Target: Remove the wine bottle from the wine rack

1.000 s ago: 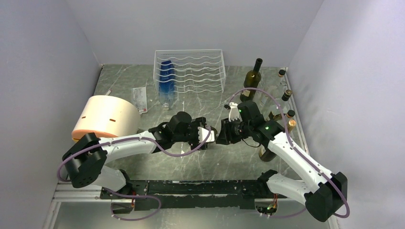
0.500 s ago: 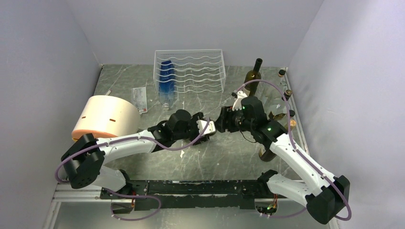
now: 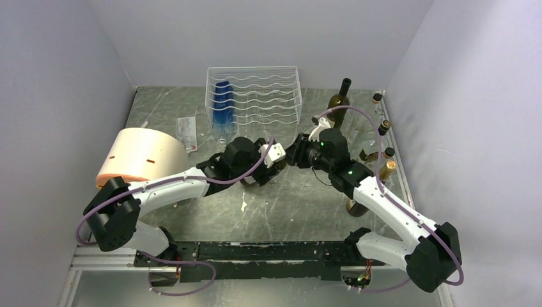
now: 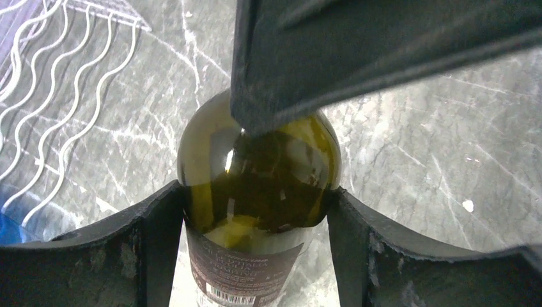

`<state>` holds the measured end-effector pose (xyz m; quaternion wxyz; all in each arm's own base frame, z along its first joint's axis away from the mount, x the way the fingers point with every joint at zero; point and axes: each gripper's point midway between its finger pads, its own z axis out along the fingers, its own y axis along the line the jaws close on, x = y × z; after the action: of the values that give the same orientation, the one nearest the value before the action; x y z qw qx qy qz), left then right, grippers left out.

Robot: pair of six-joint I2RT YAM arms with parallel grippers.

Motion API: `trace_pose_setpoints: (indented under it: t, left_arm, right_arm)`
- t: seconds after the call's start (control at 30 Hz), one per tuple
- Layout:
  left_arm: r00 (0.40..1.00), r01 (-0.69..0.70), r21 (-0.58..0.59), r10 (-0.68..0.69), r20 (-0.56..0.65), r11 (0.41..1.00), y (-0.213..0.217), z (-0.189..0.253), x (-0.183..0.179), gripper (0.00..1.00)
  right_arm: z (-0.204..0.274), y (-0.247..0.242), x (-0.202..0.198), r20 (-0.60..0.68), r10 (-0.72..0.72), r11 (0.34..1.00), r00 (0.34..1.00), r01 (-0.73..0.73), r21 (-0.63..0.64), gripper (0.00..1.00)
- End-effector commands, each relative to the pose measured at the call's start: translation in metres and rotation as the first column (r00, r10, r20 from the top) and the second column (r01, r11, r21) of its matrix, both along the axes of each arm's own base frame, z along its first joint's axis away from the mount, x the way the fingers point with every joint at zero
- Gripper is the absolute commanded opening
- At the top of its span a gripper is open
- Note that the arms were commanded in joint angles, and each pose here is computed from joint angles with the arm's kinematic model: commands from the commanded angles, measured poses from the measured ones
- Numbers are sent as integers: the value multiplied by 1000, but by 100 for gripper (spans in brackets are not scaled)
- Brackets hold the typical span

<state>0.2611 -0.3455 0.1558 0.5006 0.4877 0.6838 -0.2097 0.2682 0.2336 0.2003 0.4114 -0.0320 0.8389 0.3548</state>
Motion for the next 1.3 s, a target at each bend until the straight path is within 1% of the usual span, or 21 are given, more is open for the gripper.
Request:
trace_pose_setpoints:
  t: [0.0, 0.03, 0.07, 0.1, 0.13, 0.23, 0.33, 0.43, 0.5, 0.6, 0.67, 0.73, 0.9, 1.0, 1.2, 1.27]
  left_arm:
    - [998, -17, -154, 26, 62, 988, -18, 58, 14, 40]
    - [997, -30, -161, 40, 58, 986, -17, 60, 16, 53]
    - [997, -33, -171, 44, 58, 985, -16, 64, 16, 64]
    - [998, -29, -178, 39, 57, 984, -16, 66, 15, 93]
    - [997, -30, -188, 41, 58, 982, -15, 68, 15, 99]
    - [996, -49, -212, 65, 66, 976, -10, 77, 17, 100]
    - [992, -79, -231, 100, 79, 970, -4, 86, 21, 100]
    - [979, -148, -264, 179, 96, 953, 8, 99, 30, 100]
    - [960, -225, -280, 261, 98, 933, 22, 102, 42, 99]
    - [924, -344, -290, 376, 63, 893, 42, 101, 63, 99]
    - [912, -383, -301, 409, 25, 873, 51, 99, 74, 99]
    - [906, -405, -313, 423, -12, 859, 58, 98, 82, 100]
    - [883, -450, -295, 469, -5, 843, 71, 95, 94, 98]
    - [880, -453, -286, 475, 10, 845, 74, 96, 95, 97]
    - [876, -456, -286, 482, 25, 843, 77, 99, 96, 97]
    - [871, -463, -287, 490, 27, 839, 79, 100, 96, 97]
  right_arm:
    - [10, 6, 12, 28, -16, 999, 999, 15, 31, 29]
    - [12, 5, 14, 32, -22, 1000, 999, 22, 23, 23]
    - [14, 3, 16, 40, -34, 999, 999, 33, 10, 17]
    - [17, 0, 18, 45, -46, 999, 998, 46, -5, 12]
    - [22, -3, 20, 57, -56, 998, 997, 57, -20, 9]
    - [37, -18, 28, 101, -113, 989, 989, 121, -88, 1]
    - [51, -40, 35, 150, -193, 964, 970, 215, -153, 0]
    - [77, -63, 44, 223, -284, 927, 932, 327, -184, 0]
    - [89, -78, 49, 254, -345, 893, 904, 399, -209, 0]
    - [100, -108, 60, 294, -455, 812, 840, 527, -250, 0]
    - [110, -126, 69, 305, -518, 759, 800, 593, -267, 0]
    - [114, -143, 81, 307, -557, 721, 772, 633, -283, 0]
    - [121, -166, 110, 314, -607, 670, 730, 683, -291, 0]
    - [118, -177, 122, 312, -631, 632, 710, 704, -323, 0]
    - [99, -185, 131, 281, -640, 609, 715, 695, -383, 0]
    - [94, -190, 132, 280, -649, 591, 708, 700, -400, 0]
